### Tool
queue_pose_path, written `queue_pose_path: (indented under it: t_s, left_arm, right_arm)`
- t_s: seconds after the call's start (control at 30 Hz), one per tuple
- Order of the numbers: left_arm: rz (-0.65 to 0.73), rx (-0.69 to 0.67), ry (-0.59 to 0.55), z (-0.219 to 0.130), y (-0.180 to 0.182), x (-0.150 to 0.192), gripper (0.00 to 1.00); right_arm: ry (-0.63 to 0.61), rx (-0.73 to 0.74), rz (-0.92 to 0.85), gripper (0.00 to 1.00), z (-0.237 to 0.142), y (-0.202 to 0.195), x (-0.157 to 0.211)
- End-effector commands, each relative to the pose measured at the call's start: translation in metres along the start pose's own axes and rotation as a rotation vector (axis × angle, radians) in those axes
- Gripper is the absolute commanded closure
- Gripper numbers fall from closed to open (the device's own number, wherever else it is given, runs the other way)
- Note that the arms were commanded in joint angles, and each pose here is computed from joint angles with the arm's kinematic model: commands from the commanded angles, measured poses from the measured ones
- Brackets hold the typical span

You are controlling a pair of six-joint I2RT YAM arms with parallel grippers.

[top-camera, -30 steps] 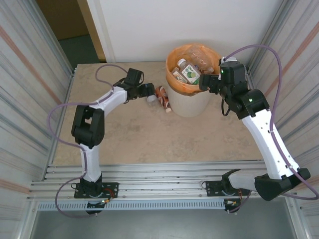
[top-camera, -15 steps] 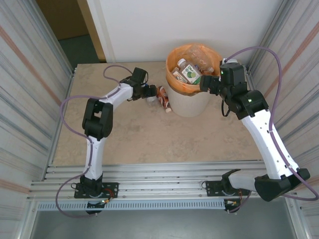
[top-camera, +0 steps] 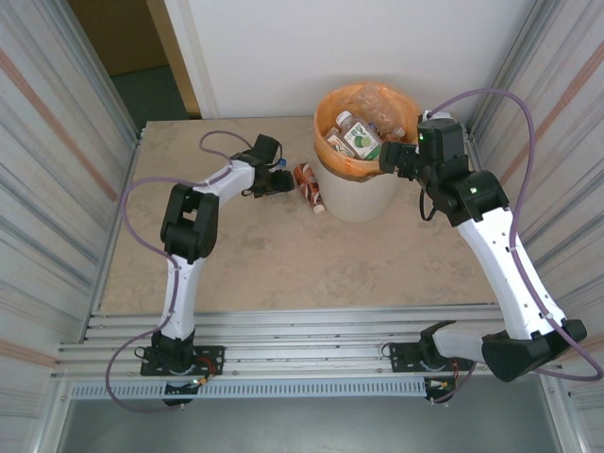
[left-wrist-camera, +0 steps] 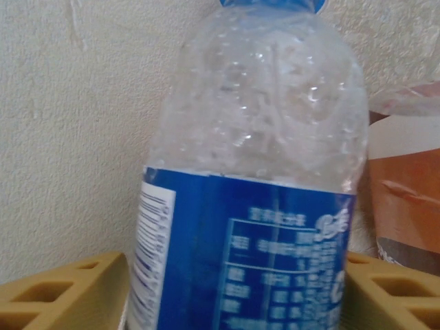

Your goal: Put the plastic bottles in the bin

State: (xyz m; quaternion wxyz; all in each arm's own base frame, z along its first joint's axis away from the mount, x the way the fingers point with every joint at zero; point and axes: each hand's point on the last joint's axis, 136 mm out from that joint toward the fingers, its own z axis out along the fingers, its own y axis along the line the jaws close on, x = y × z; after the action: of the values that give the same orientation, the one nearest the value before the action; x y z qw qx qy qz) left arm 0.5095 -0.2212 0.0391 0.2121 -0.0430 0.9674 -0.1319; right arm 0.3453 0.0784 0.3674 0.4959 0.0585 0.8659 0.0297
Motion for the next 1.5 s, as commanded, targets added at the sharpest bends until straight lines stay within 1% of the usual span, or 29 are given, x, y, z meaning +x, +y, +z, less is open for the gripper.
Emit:
queue_pose_path:
  t_s: [0.0,0.1,0.17,0.23,0.43,0.6,0.73,0.87,1.0,1.07,1.23,1.37,1.47]
  left_arm:
    - [-0.006,-0.037,0.013,0.004,0.012,-0.001,0.32]
    - [-0.006,-0.035,0.008,0.001,0.013,0.000,0.40]
    - [-0.007,-0.028,0.003,-0.002,0.013,0.001,0.43]
    - [-0.010,-0.021,-0.007,-0.007,0.014,0.000,0.48]
    - [-0.020,0.002,-0.075,-0.035,0.021,-0.002,0.55]
    - [-0.013,0.021,-0.158,-0.074,0.027,-0.006,0.56]
    - [0.029,0.042,-0.227,-0.106,0.028,-0.003,0.56]
    - [0.085,0.106,-0.292,-0.138,0.021,0.004,0.56]
    - [0.151,0.230,-0.359,-0.172,0.004,0.014,0.58]
    - [0.189,0.308,-0.388,-0.189,-0.007,0.021,0.58]
    - [0.274,0.492,-0.479,-0.234,-0.031,0.038,0.59]
    - [0.335,0.571,-0.533,-0.263,-0.043,0.050,0.59]
    - [0.385,0.614,-0.565,-0.282,-0.053,0.058,0.59]
  right_arm:
    - [-0.011,-0.011,0.032,0.02,-0.002,-0.001,-0.002]
    - [-0.010,-0.015,0.034,0.02,-0.002,0.000,-0.002]
    - [-0.011,-0.014,0.035,0.02,-0.002,0.000,-0.002]
    - [-0.008,-0.018,0.037,0.02,-0.002,0.001,-0.001]
    - [0.006,-0.029,0.044,0.02,0.001,0.003,0.002]
    - [0.009,-0.044,0.056,0.02,0.002,0.006,0.002]
    - [0.012,-0.069,0.069,0.02,0.002,0.011,0.003]
    - [0.020,-0.110,0.083,0.02,0.002,0.018,0.003]
    - [0.038,-0.207,0.097,0.02,0.000,0.035,0.005]
    - [0.045,-0.261,0.113,0.00,-0.001,0.045,0.006]
    - [0.087,-0.455,0.182,0.05,-0.001,0.081,0.013]
    - [0.139,-0.632,0.229,0.05,0.003,0.119,0.024]
    - [0.187,-0.745,0.217,0.06,0.006,0.150,0.031]
